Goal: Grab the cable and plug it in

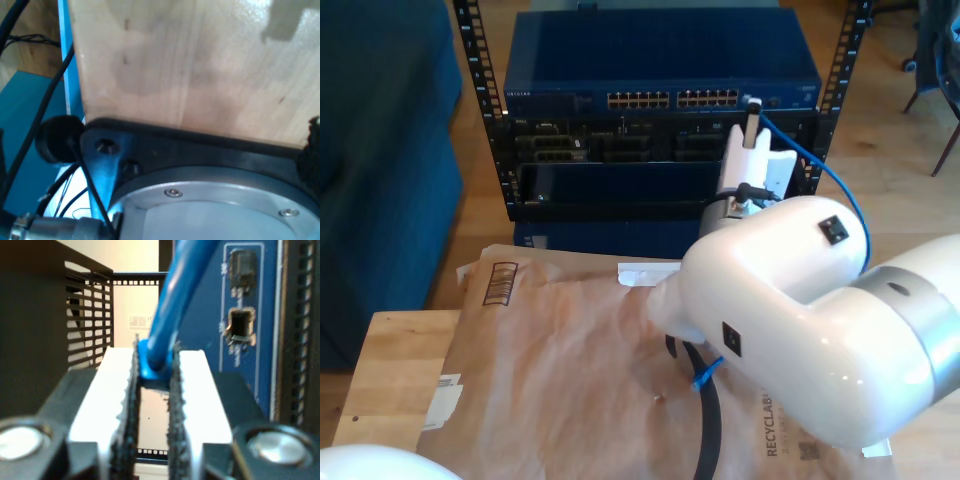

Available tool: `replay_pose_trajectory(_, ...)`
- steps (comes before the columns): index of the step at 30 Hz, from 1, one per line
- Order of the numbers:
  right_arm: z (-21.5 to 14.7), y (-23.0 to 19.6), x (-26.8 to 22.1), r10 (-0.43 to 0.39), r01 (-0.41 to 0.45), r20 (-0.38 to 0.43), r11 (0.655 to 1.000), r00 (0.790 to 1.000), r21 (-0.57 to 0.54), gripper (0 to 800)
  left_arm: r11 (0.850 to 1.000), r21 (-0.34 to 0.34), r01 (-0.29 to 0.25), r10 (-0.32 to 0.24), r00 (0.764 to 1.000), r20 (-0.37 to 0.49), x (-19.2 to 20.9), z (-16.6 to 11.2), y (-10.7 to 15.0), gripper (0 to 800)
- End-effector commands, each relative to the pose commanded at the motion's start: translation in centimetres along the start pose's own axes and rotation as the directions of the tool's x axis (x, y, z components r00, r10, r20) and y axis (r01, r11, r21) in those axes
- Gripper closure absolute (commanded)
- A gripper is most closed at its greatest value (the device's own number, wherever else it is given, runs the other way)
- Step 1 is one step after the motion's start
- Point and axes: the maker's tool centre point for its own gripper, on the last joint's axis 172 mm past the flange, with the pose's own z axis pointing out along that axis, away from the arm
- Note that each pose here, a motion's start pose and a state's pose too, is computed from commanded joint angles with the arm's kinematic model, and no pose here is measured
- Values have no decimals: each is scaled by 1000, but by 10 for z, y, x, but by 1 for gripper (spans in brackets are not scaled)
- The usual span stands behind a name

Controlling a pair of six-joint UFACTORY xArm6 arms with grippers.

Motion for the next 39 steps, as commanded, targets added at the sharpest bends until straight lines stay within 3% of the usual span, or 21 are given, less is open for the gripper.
replay_pose_trajectory(14,-9,5,2,-73,72,-68,997,995,-8,800,1000,0,0,0,1000,0,0,0,0,0)
replay_pose_trajectory(39,2,18,-19,-61,62,-83,998,995,13,800,1000,0,0,0,1000,0,0,0,0,0)
